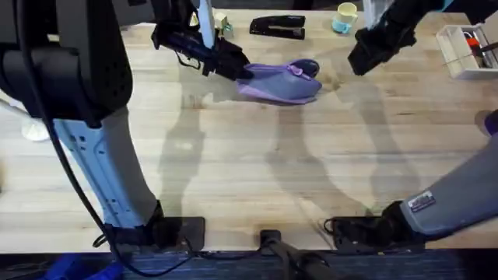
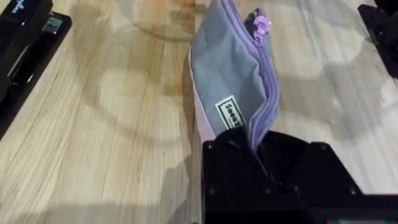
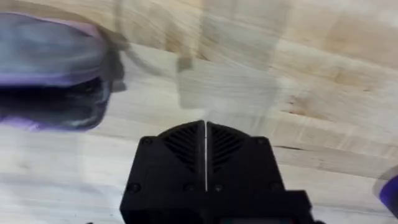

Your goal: Unzip the bag, pick up the pens from the table one at a time and place them inside, then zip the bag closed.

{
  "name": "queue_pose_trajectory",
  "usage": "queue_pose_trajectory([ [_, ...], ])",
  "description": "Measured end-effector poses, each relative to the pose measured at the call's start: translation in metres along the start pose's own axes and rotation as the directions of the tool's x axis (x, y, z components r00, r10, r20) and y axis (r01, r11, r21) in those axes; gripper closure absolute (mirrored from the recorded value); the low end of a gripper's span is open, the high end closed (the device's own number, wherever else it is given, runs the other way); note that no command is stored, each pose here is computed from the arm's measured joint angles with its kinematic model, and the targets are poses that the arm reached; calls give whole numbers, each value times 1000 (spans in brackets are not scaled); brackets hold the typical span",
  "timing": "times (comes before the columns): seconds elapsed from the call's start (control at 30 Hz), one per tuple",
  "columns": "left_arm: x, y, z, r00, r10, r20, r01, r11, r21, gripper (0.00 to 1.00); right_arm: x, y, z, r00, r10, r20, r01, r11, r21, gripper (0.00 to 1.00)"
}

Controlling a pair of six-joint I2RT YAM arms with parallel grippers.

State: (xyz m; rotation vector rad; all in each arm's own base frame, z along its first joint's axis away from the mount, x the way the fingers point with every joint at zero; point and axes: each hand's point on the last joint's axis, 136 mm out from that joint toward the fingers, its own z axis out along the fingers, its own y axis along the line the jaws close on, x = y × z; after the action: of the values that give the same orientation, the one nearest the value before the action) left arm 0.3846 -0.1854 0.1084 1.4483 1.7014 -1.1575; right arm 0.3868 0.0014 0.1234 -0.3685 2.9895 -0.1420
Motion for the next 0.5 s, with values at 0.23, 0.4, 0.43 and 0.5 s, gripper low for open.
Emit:
queue_pose_trajectory([
  [0.23, 0, 0, 0, 1000, 0, 0, 0, 1000, 0, 933, -6, 18, -79, 977, -50, 209, 44, 998, 34, 663],
  [0.4, 0, 1, -3, 1000, -8, 10, 8, 1000, -4, 182, 0, 23, -126, 941, -68, 331, 52, 997, 56, 26],
  [0.43, 0, 1, -4, 1000, -11, 9, 11, 1000, -5, 59, 2, 22, -132, 936, -67, 345, 50, 997, 58, 11],
  [0.5, 2, 1, -5, 1000, -16, 2, 16, 1000, -7, 11, 5, 22, -141, 928, -66, 367, 47, 997, 62, 5],
])
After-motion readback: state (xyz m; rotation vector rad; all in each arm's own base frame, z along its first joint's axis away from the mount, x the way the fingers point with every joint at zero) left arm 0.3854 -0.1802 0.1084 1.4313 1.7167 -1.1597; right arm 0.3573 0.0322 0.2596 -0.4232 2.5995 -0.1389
